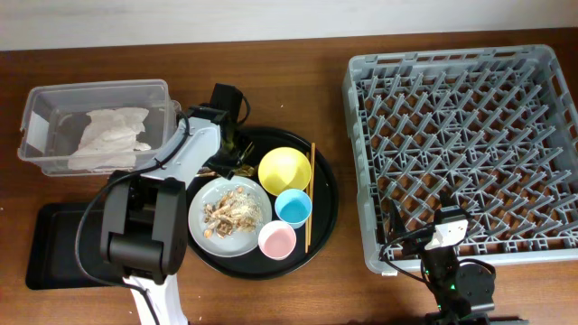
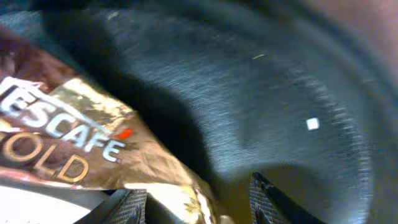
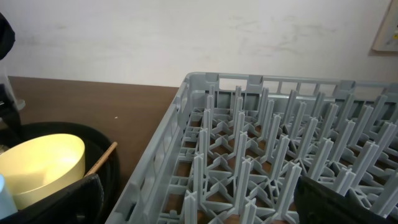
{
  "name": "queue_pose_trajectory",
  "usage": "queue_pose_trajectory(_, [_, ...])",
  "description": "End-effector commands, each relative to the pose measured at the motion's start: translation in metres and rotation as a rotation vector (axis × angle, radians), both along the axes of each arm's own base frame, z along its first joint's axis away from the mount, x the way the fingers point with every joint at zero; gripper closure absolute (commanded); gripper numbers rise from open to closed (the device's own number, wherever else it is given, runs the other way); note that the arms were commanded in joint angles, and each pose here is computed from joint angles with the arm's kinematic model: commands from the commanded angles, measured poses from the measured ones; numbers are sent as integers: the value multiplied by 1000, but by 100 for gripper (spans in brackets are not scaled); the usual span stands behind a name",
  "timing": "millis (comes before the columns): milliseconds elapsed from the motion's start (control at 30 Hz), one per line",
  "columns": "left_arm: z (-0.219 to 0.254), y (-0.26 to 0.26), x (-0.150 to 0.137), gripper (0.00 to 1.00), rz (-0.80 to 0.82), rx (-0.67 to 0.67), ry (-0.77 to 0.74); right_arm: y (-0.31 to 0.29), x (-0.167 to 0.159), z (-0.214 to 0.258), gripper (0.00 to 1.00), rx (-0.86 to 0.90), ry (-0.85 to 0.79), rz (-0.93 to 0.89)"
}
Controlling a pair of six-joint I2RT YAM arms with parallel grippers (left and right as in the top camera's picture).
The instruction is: Sort waste into correct bins and load items into the dishwasher rack
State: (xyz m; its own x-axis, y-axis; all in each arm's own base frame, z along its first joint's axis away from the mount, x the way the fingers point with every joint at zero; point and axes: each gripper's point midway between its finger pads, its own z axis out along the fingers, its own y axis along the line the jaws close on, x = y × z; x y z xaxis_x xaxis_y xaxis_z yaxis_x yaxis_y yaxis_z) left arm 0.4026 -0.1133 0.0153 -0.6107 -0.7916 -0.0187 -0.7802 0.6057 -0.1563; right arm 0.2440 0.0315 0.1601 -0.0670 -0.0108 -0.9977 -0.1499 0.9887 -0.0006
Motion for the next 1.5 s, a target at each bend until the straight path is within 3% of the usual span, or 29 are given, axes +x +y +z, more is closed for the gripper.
queue_pose_trajectory(0, [-5,4,-11,48,6,28,53,-3,0,-3,1,-7,2,-12])
queue_pose_trajectory(100, [-11,7,-12,49,9,49,60,-3,0,-3,1,-7,2,-12])
queue_pose_trajectory(300, [16,3,5,99,-17,41,0,-3,0,-3,1,-6,3,-12])
queue_pose_trajectory(467, [107,4,21,99,-9,14,-222,-3,0,-3,1,-6,2,-12])
queue_pose_trajectory(500, [123,14,23,99,9,60,-274,-3,0,-3,1,-7,2,-11])
queue_pose_trajectory(600, [193,88,27,99,149,418,-483,-3,0,-3,1,-7,3,-11])
queue_pose_trajectory(667, [201,127,27,99,236,538,-493,-3,0,-3,1,-6,2,-12])
queue_pose_trajectory(833, [186,235,28,98,469,602,-434,-3,0,-3,1,-6,3,-12])
queue_pose_trajectory(867, [171,249,39,89,401,597,-410,-3,0,-3,1,-6,3,-11])
queue_pose_trajectory(900, [160,252,46,53,353,576,-397,-3,0,-3,1,-6,2,-11])
queue_pose_trajectory(933, [150,253,49,37,322,539,-381,-3,0,-3,1,-6,2,-11])
queue_pose_trajectory(967, [150,253,50,30,323,527,-386,-3,0,-3,1,-7,2,-12])
queue_pose_trajectory(1000, [149,249,50,9,294,508,-380,-3,0,-3,1,-6,2,-12])
queue_pose_trajectory(1033, [147,243,48,2,254,483,-365,-3,0,-3,1,-7,2,-11])
queue_pose_trajectory(1100, [146,218,29,1,196,354,-310,-3,0,-3,1,-6,2,-11])
queue_pose_trajectory(1167, [188,188,-7,1,145,218,-333,-3,0,-3,1,-7,2,-11])
queue_pose_trajectory(1267, [225,163,-67,1,51,192,-306,-3,0,-3,1,-7,2,-11])
queue_pose_trajectory(1333, [223,135,-99,1,-143,200,-225,-3,0,-3,1,-6,2,-11])
queue_pose_trajectory(1467, [187,41,-122,1,-516,177,-155,-3,0,-3,1,-6,2,-11])
